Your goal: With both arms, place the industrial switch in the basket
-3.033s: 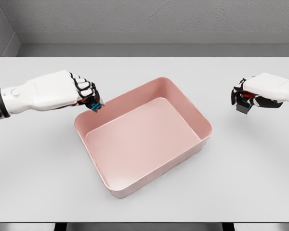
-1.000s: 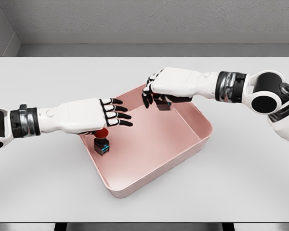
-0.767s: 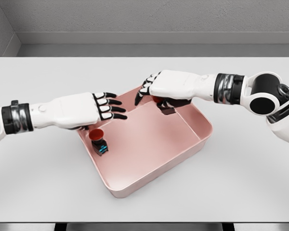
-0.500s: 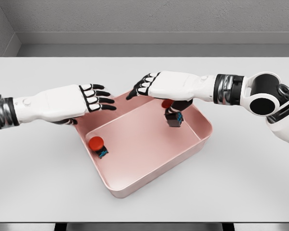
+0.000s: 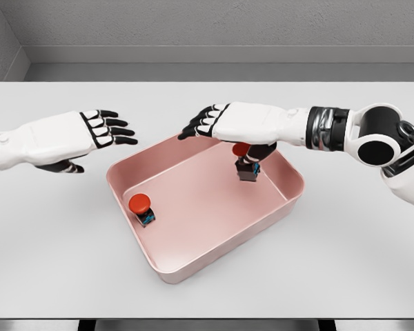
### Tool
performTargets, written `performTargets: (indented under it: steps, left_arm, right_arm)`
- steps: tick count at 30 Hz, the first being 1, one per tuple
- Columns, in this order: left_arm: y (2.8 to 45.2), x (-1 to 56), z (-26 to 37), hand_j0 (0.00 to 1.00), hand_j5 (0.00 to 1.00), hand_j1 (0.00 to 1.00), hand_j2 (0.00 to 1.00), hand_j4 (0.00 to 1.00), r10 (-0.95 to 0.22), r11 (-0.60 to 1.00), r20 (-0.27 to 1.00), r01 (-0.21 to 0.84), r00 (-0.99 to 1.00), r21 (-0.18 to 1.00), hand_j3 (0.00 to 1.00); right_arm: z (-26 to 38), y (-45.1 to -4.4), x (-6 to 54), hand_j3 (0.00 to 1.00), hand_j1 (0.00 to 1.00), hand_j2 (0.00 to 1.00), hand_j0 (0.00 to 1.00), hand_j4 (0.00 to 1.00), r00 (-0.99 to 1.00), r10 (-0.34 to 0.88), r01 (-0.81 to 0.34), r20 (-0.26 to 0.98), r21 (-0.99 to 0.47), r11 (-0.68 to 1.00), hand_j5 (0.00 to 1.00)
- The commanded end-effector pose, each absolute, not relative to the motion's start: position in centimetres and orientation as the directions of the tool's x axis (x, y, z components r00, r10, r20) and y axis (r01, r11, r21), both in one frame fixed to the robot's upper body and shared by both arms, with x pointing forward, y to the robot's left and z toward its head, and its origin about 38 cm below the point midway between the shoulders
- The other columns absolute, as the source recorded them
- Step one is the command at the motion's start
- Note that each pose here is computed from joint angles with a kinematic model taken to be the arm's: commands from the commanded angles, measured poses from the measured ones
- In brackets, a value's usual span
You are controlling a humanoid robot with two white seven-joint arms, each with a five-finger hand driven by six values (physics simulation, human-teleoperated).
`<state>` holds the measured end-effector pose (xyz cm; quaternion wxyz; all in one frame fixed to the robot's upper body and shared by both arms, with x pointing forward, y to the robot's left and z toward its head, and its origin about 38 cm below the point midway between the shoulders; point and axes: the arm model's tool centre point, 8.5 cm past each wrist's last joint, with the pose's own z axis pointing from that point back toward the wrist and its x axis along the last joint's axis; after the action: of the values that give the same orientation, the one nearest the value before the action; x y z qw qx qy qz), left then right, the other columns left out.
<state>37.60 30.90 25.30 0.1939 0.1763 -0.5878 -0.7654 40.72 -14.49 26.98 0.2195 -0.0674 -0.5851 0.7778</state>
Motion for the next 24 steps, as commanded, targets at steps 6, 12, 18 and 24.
performTargets:
  steps: [6, 12, 18, 24]
  left_arm:
    - [34.2, 39.0, 25.3, 1.0, 1.0, 1.0, 1.0, 1.0, -0.597, -0.182, 0.01, 0.148, -0.802, 0.972, 1.0]
    - [36.0, 39.3, 24.2, 1.0, 1.0, 1.0, 1.0, 1.0, -0.643, -0.164, 0.046, 0.195, -0.765, 0.967, 1.0]
    - [36.6, 39.3, 24.0, 1.0, 1.0, 1.0, 1.0, 1.0, -0.657, -0.157, 0.052, 0.203, -0.753, 0.966, 1.0]
    - [36.6, 39.3, 23.9, 1.0, 1.0, 1.0, 1.0, 1.0, -0.657, -0.158, 0.052, 0.205, -0.752, 0.966, 1.0]
  right_arm:
    - [26.5, -14.5, 40.6, 1.0, 1.0, 1.0, 1.0, 1.0, -0.893, 0.42, -0.274, 0.159, -0.934, -0.23, 1.0]
    - [26.1, -14.6, 40.5, 1.0, 1.0, 1.0, 1.0, 1.0, -0.893, 0.421, -0.28, 0.161, -0.93, -0.239, 1.0]
    - [25.8, -15.0, 40.6, 1.0, 1.0, 1.0, 1.0, 1.0, -0.886, 0.436, -0.286, 0.156, -0.924, -0.252, 1.0]
    - [25.7, -15.2, 40.5, 1.0, 1.0, 1.0, 1.0, 1.0, -0.888, 0.434, -0.285, 0.152, -0.923, -0.259, 1.0]
